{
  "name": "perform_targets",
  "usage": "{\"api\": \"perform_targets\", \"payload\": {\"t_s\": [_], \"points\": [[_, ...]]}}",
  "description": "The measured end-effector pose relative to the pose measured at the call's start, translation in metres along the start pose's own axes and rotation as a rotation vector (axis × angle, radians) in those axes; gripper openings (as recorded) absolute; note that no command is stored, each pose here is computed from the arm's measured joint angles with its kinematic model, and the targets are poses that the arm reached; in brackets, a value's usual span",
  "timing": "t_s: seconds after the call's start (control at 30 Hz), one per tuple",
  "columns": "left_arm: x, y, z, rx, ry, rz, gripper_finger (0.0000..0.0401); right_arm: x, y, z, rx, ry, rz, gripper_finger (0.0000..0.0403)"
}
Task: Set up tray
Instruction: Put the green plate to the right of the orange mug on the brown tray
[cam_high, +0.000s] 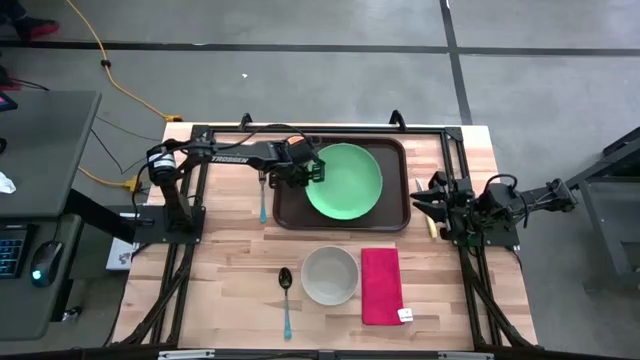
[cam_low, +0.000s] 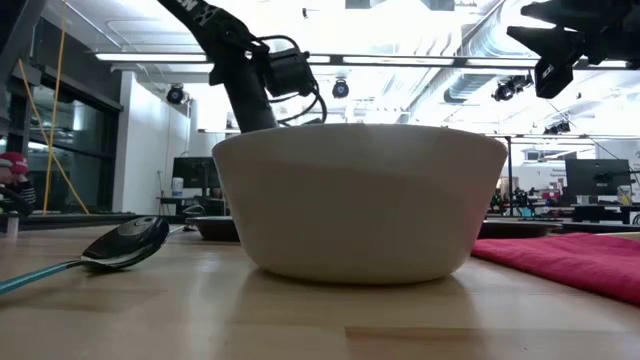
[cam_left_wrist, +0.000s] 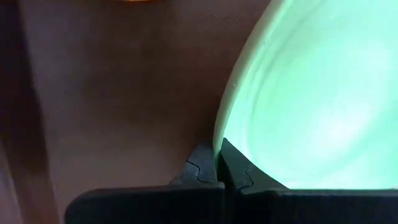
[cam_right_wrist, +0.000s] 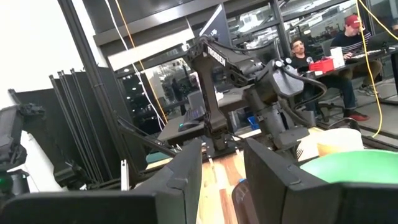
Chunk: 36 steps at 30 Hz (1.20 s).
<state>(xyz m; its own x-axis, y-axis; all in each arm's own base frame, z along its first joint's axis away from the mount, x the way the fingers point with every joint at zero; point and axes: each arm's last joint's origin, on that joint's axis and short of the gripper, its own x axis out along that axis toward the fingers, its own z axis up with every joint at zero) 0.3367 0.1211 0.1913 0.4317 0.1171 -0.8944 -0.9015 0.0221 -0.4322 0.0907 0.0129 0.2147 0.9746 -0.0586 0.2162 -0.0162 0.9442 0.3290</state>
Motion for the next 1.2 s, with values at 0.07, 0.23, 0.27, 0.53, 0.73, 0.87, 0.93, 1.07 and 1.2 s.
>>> {"api": "perform_targets", "payload": {"t_s": [0.07, 0.23, 0.27, 0.53, 0.73, 0.87, 0.93, 1.07, 1.2], "points": [[0.0055, -0.0017, 0.0006, 0.001, -0.002, -0.009, 0.0013, 0.0, 0.0, 0.0, 0.0, -0.001, -0.001, 0.0099], [0.0082, 0.0009, 0.0042, -0.009, 0.009, 0.001, 0.0013, 0.0, -0.0001, -0.0003, -0.001, 0.003, -0.001, 0.0099], [0.0088, 0.001, 0.0042, -0.01, 0.01, 0.004, 0.0013, 0.0, -0.0001, -0.0003, -0.001, 0.003, -0.002, 0.0099], [0.0101, 0.0053, 0.0024, -0.007, 0.037, 0.043, 0.0013, 0.0, -0.0005, -0.0014, -0.005, 0.013, -0.008, 0.0099], [0.0101, 0.0055, 0.0022, -0.006, 0.043, 0.043, 0.0013, 0.0, -0.0005, -0.0014, -0.02, 0.013, -0.008, 0.0099], [0.0101, 0.0057, 0.0021, -0.007, 0.044, 0.045, 0.0013, 0.0, -0.0005, -0.0014, -0.022, 0.013, -0.008, 0.0099], [0.0101, 0.0057, 0.0021, -0.007, 0.045, 0.045, 0.0013, 0.0, -0.0005, -0.0014, -0.022, 0.013, -0.007, 0.0099], [0.0101, 0.0057, 0.0021, -0.007, 0.046, 0.044, 0.0013, 0.0, -0.0005, -0.0014, -0.022, 0.013, -0.007, 0.0099], [0.0102, 0.0051, 0.0023, -0.006, 0.043, 0.039, 0.0013, 0.0, -0.0005, -0.0013, -0.019, 0.013, -0.007, 0.0099]]}}
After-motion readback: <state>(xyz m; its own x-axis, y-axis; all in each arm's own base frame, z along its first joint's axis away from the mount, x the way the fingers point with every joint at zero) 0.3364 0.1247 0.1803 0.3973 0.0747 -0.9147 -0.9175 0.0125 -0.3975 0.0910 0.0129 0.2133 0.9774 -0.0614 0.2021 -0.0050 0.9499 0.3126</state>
